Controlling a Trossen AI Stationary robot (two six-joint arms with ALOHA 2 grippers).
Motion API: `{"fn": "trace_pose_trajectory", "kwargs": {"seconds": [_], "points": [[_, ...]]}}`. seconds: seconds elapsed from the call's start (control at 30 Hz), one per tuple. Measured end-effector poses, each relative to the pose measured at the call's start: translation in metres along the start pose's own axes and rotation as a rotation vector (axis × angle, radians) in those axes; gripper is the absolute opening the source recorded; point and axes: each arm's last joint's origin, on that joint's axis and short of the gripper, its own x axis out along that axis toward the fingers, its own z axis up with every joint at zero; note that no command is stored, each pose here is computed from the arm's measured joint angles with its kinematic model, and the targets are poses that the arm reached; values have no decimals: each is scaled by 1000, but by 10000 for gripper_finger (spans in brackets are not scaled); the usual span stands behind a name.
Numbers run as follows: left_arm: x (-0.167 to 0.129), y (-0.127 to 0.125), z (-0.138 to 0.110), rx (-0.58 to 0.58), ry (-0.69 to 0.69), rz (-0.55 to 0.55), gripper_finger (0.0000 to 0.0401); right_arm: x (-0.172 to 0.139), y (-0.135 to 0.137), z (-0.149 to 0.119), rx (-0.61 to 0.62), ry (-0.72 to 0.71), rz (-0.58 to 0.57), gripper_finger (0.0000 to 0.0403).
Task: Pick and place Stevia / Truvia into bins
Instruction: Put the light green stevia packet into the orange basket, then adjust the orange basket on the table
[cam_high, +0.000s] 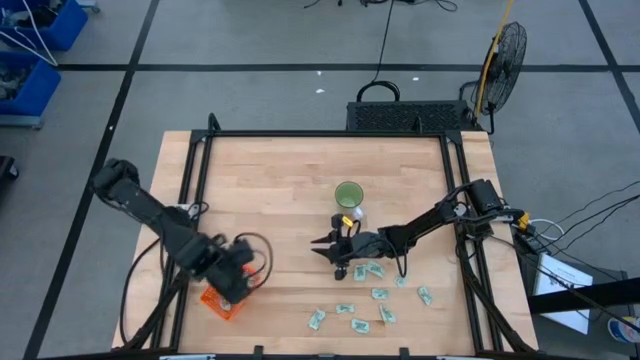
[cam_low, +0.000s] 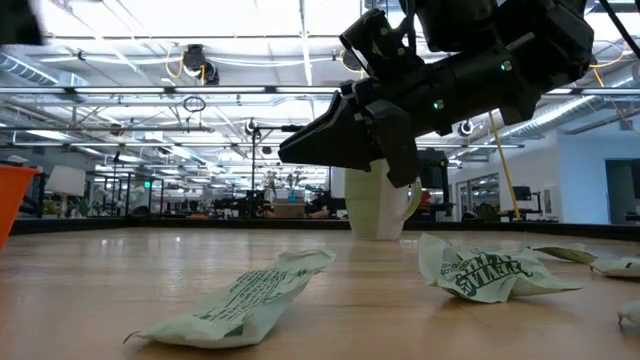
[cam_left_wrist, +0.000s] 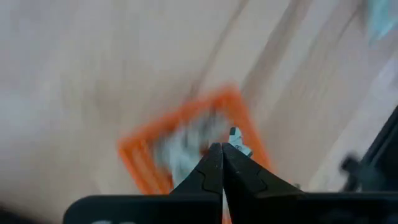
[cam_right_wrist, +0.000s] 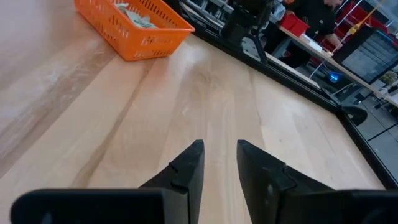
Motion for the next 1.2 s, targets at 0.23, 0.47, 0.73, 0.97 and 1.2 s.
{"fn": "trace_pose_trajectory", "kwargs": {"seconds": [0.23,0.47,0.73,0.97,1.2], "points": [[23,9,-33,-107,74,88,31,0,0,0,-1,2,1,93],[37,14,-29,-60,12,84,78,0,-1,-1,-23,4,0,91],[60,20,-21,14,-18,16,89,0,-1,0,-46,3,-1,89],[79,28,-25,46,2,-13,18,0,0,-1,-46,4,0,89],[88,40,-19,35,-65,55,4,0,-1,-1,-46,4,0,89]]}}
